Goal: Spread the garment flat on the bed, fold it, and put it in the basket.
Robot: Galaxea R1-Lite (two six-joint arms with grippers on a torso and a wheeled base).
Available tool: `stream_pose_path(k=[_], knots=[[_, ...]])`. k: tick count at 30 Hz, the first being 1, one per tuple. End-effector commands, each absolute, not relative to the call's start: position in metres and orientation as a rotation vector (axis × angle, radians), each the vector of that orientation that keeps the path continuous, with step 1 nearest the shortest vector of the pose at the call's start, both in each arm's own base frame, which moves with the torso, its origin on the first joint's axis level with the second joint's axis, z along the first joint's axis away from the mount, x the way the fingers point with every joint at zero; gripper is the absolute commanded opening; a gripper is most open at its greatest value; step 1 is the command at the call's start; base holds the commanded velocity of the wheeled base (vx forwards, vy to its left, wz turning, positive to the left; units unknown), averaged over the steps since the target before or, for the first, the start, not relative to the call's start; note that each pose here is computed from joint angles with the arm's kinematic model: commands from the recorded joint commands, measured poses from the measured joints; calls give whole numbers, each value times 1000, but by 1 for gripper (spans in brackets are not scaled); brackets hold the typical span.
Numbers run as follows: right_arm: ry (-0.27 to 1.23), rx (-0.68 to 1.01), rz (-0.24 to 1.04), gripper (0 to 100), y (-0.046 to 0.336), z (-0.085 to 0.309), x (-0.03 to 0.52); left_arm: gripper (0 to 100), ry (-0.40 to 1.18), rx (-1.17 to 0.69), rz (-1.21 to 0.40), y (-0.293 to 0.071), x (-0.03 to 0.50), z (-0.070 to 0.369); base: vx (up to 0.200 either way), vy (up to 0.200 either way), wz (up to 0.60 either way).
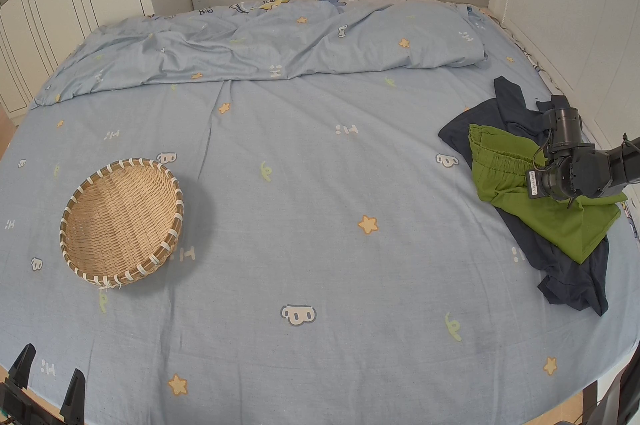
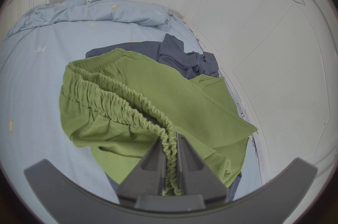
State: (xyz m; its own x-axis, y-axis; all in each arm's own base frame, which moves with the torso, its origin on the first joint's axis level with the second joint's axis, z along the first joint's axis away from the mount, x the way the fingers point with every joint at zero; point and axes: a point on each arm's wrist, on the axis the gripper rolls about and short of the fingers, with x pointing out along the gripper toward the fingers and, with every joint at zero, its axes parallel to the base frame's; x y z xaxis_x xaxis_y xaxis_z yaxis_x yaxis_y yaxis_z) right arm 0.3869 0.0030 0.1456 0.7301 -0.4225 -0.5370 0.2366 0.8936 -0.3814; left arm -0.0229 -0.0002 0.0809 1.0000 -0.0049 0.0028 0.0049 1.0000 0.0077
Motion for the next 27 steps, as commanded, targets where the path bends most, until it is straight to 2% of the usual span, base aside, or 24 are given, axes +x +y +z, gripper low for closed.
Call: stream_pose_path(k=[1,6,9,10,15,16,20,22,27], knots=[[639,-297,-348,0,8,174,366,100,0,8,-5,0,-23,76,0,0,0],[680,-308,-230,0,29,208,328,100,0,8,-5,0,-23,76,0,0,0],[691,-308,-207,0,34,215,319,100,2,8,-5,0,-23,76,0,0,0],[714,-273,-167,0,48,224,300,100,0,8,-5,0,-23,76,0,0,0],[788,-180,-23,0,70,231,276,100,0,8,-5,0,-23,76,0,0,0],[825,-140,49,0,78,236,265,100,0,8,-5,0,-23,76,0,0,0],[895,-58,178,0,98,243,250,100,0,8,-5,0,-23,76,0,0,0],[907,-43,206,0,105,243,246,100,0,8,-5,0,-23,76,0,0,0],[926,-30,356,0,151,244,221,100,0,8,-5,0,-23,76,0,0,0]])
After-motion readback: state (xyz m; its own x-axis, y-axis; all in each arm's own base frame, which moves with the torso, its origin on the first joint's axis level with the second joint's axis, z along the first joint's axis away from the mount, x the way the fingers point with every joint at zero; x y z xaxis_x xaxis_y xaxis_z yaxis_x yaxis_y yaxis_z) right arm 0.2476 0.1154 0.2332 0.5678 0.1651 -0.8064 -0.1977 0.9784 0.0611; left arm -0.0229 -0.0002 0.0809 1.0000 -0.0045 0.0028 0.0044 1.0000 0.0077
